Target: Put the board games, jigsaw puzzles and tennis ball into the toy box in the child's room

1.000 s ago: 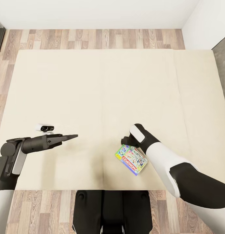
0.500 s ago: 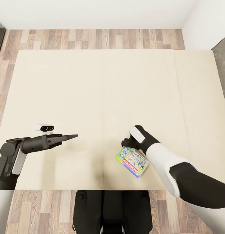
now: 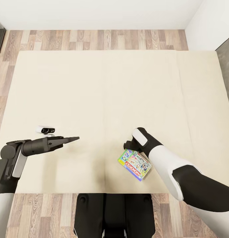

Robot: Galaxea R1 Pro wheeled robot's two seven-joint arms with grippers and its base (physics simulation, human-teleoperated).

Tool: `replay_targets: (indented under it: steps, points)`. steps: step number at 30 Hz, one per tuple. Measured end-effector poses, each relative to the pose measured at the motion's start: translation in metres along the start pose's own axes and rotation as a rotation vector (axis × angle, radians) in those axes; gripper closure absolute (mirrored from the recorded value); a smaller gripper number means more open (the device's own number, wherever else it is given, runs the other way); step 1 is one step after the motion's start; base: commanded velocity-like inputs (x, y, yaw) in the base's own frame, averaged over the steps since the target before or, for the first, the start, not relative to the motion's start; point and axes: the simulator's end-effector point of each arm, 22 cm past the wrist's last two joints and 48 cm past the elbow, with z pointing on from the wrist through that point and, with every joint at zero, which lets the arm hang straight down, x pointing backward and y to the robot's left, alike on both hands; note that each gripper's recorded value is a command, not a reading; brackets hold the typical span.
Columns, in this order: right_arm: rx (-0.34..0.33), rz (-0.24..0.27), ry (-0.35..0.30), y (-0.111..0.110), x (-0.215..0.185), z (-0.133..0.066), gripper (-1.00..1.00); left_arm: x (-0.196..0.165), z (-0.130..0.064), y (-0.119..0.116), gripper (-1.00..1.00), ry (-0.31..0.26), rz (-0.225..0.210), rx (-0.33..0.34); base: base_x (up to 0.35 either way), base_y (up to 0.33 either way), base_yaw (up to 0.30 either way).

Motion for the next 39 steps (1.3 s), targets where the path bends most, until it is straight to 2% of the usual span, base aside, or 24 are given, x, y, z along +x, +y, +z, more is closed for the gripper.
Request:
replay_targets:
  steps: [6,16,26,32,34,39]
  points:
    - [-0.005,0.005,0.002,0.0,0.0,0.0,-1.0,0.0,0.0,0.0,-1.0,0.001,0.0,0.001,0.0,0.0,0.0]
    - [-0.043,0.065,0.03,0.0,0.003,0.002,-1.0,0.0,0.0,0.0,-1.0,0.0,-0.001,0.0,0.0,0.0,0.0]
    - [-0.056,0.087,0.033,0.0,0.004,0.003,-1.0,0.0,0.0,0.0,-1.0,0.0,0.0,0.0,0.0,0.0,0.0]
    - [-0.126,0.148,0.007,-0.003,-0.014,-0.003,-1.0,0.006,-0.003,0.004,-1.0,-0.003,-0.009,-0.012,0.0,0.0,0.0]
    - [-0.133,0.134,-0.015,0.005,-0.018,-0.006,-1.0,0.005,-0.003,0.003,-1.0,-0.005,-0.011,-0.007,0.0,0.0,0.0]
    - [-0.102,0.1,-0.01,0.011,-0.011,-0.005,-1.0,0.005,-0.005,0.003,-1.0,-0.005,-0.01,-0.01,0.0,0.0,0.0]
